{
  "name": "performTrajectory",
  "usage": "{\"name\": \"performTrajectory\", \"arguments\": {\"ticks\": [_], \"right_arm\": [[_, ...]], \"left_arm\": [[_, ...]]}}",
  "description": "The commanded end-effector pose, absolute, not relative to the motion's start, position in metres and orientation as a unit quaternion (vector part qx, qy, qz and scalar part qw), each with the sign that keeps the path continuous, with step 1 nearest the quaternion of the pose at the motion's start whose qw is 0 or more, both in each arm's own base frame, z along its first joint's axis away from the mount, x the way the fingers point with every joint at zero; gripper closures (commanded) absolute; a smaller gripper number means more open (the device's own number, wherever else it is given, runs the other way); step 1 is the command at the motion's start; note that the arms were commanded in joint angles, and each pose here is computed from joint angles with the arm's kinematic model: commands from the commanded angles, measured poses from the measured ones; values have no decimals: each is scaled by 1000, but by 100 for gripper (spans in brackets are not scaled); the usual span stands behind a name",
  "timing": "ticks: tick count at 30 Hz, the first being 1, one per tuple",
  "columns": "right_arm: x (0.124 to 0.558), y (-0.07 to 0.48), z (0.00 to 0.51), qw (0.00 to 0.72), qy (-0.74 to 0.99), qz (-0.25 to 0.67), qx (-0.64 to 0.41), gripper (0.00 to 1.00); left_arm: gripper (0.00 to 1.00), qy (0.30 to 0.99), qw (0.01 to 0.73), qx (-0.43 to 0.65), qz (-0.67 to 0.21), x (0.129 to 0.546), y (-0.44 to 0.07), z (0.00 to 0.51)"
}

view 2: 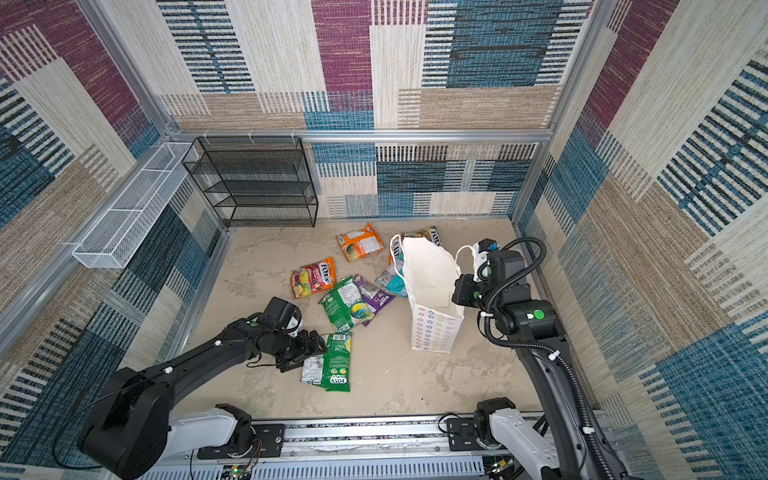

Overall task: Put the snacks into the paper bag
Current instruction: 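Grasp the green Fox's candy packet with the left gripper and lift it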

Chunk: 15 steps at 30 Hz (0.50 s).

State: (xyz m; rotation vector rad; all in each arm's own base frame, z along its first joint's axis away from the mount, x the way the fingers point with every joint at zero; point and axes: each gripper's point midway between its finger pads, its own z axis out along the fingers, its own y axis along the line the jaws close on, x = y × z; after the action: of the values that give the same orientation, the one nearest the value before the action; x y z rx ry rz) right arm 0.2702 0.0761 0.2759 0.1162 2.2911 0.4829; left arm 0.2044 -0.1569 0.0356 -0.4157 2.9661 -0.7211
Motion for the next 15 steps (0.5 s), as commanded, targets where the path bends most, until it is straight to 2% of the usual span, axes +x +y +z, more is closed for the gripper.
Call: {"name": "performTrajectory", "arguments": {"ticks": [1, 9, 15], "right_arm": [[267, 83, 279, 387, 898, 206, 27, 100], [267, 86, 280, 388, 896, 213, 22, 100], [268, 86, 286, 397, 891, 217, 26, 100]], "left_arm": [[23, 965, 50, -130, -224, 216, -159, 31], [38, 965, 64, -128, -220, 212, -157, 35], [55, 956, 63, -128, -258, 214, -170, 40]]}}
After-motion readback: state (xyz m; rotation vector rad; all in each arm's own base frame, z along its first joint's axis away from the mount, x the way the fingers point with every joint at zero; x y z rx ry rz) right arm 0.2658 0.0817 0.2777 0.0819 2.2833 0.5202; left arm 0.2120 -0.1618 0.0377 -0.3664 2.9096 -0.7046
